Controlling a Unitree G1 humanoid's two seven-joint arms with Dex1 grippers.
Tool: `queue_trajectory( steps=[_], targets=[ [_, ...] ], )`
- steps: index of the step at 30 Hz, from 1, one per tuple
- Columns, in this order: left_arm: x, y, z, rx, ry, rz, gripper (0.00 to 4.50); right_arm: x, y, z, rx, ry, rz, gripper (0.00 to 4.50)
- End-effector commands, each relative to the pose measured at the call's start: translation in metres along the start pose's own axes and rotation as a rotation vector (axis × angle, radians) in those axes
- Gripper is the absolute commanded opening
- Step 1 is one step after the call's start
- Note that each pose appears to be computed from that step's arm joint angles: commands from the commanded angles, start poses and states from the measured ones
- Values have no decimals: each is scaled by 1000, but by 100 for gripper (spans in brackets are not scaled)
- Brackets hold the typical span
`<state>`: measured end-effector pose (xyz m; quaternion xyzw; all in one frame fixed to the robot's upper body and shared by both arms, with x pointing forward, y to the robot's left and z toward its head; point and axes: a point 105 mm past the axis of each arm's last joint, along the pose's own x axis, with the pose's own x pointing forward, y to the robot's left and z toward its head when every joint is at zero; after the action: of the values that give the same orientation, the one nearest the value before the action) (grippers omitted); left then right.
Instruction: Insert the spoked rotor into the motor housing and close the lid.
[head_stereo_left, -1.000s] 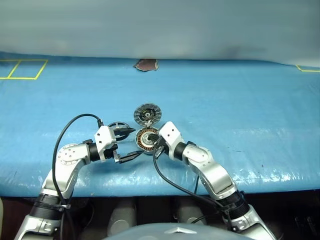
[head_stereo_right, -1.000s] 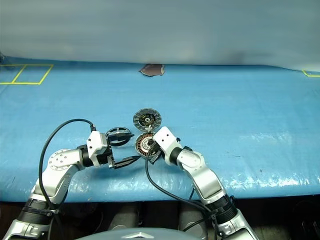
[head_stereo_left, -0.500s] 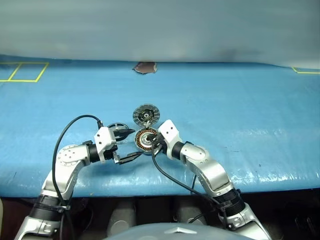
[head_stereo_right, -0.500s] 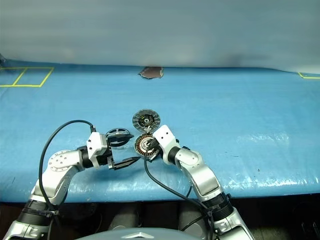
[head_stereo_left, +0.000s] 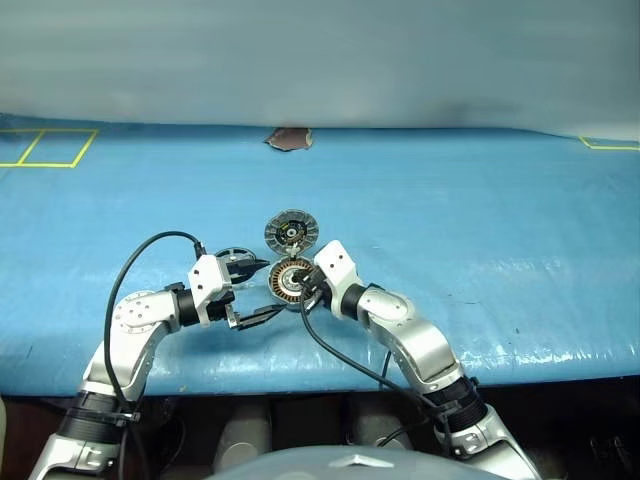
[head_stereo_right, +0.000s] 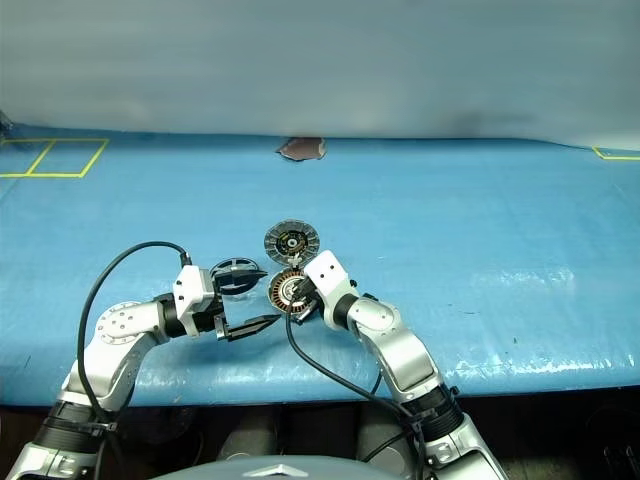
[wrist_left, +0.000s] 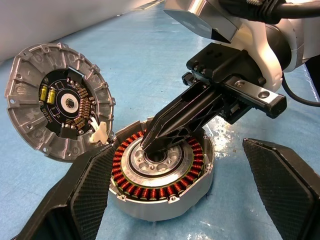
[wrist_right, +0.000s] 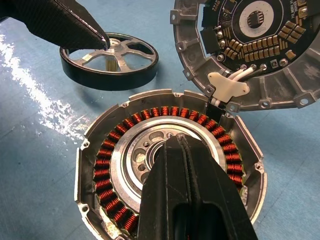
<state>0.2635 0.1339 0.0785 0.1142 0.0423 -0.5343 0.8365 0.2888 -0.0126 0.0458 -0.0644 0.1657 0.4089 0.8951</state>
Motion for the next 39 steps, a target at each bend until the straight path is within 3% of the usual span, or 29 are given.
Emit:
queue_trajectory(
  steps=[1,25,28,36,39],
  targets=[
    [-2,2,10,40,-18,6,450,-4,5,-76,128,281,-4,2],
    [-3,2,10,35,-18,14,450,-5,6,-98,157,354,-25,2],
    [-4,2,10,33,-17,15,450,-6,7,-79,144,281,-11,2],
    [-5,4,10,28,-13,12,450,-15,15,5,102,-53,57,2],
    [-6,5,10,31,-10,10,450,-19,17,22,86,-109,65,2]
  ],
)
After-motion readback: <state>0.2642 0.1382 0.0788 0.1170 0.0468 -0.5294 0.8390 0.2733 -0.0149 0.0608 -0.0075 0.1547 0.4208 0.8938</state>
